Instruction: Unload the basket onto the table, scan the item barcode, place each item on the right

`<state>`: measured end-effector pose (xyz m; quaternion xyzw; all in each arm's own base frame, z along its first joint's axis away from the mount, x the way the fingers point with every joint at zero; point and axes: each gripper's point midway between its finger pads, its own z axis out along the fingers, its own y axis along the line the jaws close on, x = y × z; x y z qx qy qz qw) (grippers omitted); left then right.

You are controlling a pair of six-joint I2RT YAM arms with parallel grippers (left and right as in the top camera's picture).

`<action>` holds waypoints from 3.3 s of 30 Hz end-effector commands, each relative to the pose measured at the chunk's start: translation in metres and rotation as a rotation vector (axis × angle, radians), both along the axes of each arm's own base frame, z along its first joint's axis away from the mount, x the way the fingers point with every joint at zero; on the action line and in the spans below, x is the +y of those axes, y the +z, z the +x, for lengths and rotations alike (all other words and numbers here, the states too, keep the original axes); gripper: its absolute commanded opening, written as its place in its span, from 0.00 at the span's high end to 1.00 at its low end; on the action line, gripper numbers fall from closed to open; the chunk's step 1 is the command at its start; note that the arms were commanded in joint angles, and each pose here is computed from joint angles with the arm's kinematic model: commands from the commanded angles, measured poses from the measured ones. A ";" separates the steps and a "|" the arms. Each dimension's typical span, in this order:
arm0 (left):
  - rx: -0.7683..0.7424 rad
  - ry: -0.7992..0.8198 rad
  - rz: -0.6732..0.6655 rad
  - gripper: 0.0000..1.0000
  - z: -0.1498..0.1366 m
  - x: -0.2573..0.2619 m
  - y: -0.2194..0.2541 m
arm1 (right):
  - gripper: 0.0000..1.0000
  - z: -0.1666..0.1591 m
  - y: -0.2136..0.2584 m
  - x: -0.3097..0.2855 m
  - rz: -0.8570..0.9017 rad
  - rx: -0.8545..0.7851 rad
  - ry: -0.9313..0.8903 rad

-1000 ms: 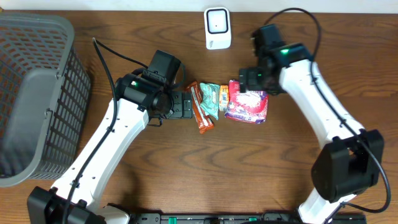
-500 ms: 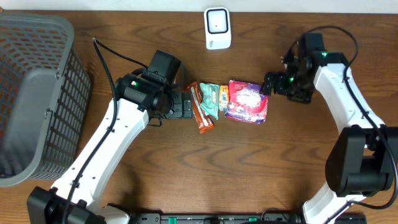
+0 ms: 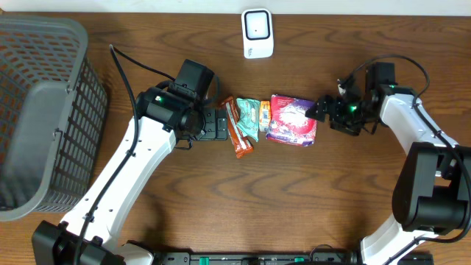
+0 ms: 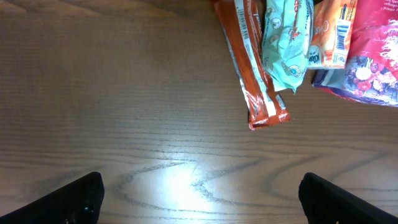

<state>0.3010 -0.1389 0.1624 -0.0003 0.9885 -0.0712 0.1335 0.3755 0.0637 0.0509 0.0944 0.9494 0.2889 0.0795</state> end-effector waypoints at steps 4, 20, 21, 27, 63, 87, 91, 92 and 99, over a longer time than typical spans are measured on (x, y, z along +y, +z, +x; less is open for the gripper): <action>0.003 -0.010 0.014 0.00 0.000 0.001 -0.002 | 0.08 -0.008 -0.003 0.021 0.163 -0.019 0.030; 0.003 -0.010 0.014 0.00 0.000 0.001 -0.002 | 0.28 -0.018 -0.032 0.031 0.246 -0.032 -0.060; 0.002 -0.010 0.015 0.00 0.000 0.001 -0.002 | 0.29 -0.018 -0.034 0.033 0.248 -0.036 -0.062; 0.003 -0.010 0.014 0.00 0.000 0.001 -0.002 | 0.47 -0.018 -0.041 0.041 0.235 -0.035 -0.082; 0.003 -0.010 0.014 0.00 0.000 0.001 -0.002 | 0.99 0.139 0.142 0.090 0.171 -0.583 -0.285; 0.003 -0.010 0.014 0.00 0.000 0.001 -0.002 | 0.99 0.226 0.120 0.134 0.264 -0.682 -0.345; 0.002 -0.010 0.015 0.00 0.000 0.001 -0.002 | 0.99 0.228 0.114 0.117 0.213 -0.639 -0.354; 0.003 -0.010 0.014 0.00 0.000 0.001 -0.002 | 0.99 0.229 0.114 0.103 0.187 -0.632 -0.358; 0.003 -0.010 0.014 0.00 0.000 0.001 -0.002 | 0.99 0.229 0.115 0.005 0.221 -0.544 -0.438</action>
